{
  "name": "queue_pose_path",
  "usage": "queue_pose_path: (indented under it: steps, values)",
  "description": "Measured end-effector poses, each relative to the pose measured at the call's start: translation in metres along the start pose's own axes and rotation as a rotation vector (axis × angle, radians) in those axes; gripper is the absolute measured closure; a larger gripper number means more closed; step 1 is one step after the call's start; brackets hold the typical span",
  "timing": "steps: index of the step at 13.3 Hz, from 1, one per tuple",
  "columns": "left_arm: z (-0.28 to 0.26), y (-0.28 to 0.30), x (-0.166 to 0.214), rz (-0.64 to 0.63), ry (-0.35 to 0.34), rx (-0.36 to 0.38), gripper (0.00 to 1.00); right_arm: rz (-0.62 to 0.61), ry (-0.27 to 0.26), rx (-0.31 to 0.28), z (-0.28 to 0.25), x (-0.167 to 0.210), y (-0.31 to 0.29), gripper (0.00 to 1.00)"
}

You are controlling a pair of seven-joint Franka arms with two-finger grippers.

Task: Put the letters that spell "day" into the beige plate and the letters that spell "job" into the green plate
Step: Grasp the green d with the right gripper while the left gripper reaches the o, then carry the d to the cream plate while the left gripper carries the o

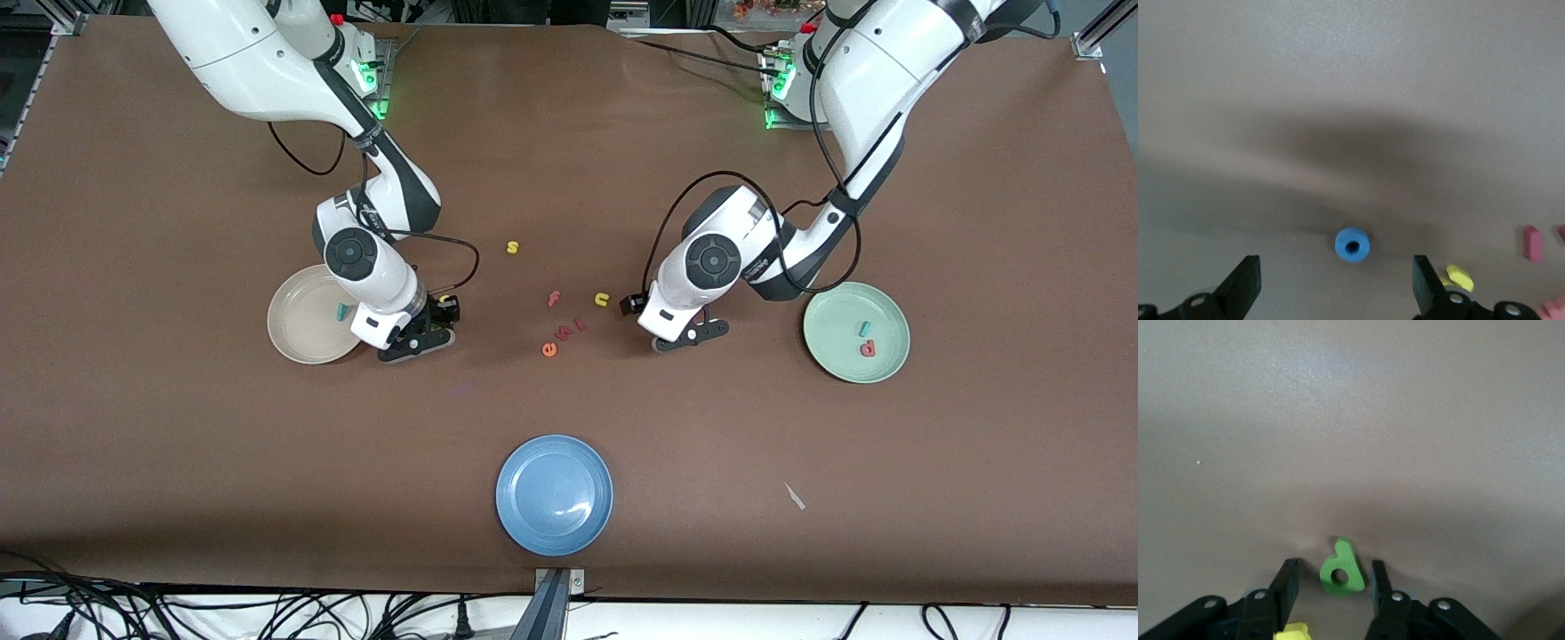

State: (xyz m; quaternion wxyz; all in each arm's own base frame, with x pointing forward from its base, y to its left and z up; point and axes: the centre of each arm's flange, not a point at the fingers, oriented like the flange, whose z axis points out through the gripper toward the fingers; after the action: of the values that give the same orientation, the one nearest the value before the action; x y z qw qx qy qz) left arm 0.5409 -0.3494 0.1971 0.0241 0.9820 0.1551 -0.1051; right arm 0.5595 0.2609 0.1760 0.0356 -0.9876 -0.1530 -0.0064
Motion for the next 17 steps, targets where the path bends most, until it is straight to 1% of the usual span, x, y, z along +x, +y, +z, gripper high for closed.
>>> queue_pose_path:
  steps: [2, 3, 5, 6, 7, 8, 9, 10, 11, 12, 13, 14, 16, 17]
  values:
    - [0.011, 0.003, -0.003, -0.001, -0.001, 0.002, 0.01, 0.0, 0.013, -0.001, 0.004, -0.003, 0.003, 0.47]
    - [0.015, 0.005, -0.005, -0.002, -0.005, 0.003, 0.04, 0.001, 0.027, 0.001, 0.005, -0.005, 0.003, 0.48]
    - [0.02, 0.006, -0.008, -0.006, -0.011, 0.007, 0.2, -0.001, 0.037, 0.003, 0.006, -0.007, 0.002, 0.5]
    - [0.021, 0.007, -0.009, -0.006, -0.013, 0.008, 0.2, 0.0, 0.037, 0.002, 0.006, -0.007, 0.003, 0.56]
    - [0.024, 0.008, -0.01, -0.006, -0.016, 0.011, 0.28, 0.0, 0.038, 0.002, 0.006, -0.007, 0.003, 0.56]
    - [0.026, 0.008, -0.01, -0.006, -0.017, 0.015, 0.33, 0.0, 0.037, 0.001, 0.006, -0.008, 0.004, 0.63]
    - [0.029, 0.008, -0.011, -0.006, -0.018, 0.019, 0.35, -0.004, 0.038, 0.0, 0.005, -0.008, 0.004, 0.65]
    - [0.031, 0.007, -0.011, -0.007, -0.019, 0.022, 0.41, -0.009, 0.039, -0.002, 0.005, -0.008, 0.005, 0.65]
    - [0.032, 0.007, -0.01, -0.008, -0.018, 0.025, 0.41, -0.014, 0.039, -0.005, 0.004, -0.007, 0.008, 0.65]
    - [0.031, 0.008, -0.01, -0.008, -0.015, 0.022, 0.47, -0.019, 0.037, -0.01, 0.003, -0.007, 0.012, 0.65]
    - [0.032, 0.008, -0.01, -0.008, -0.015, 0.022, 0.47, -0.024, 0.03, -0.019, 0.002, -0.007, 0.017, 0.65]
    - [0.03, 0.009, -0.009, -0.007, -0.013, 0.019, 0.53, -0.03, 0.014, -0.031, -0.002, -0.007, 0.025, 0.65]
    - [0.029, 0.01, -0.009, -0.007, -0.011, 0.017, 0.72, -0.049, -0.036, -0.053, -0.021, -0.007, 0.046, 0.71]
    - [0.029, 0.01, -0.009, -0.007, -0.011, 0.017, 0.72, -0.066, -0.059, -0.062, -0.035, -0.008, 0.059, 0.71]
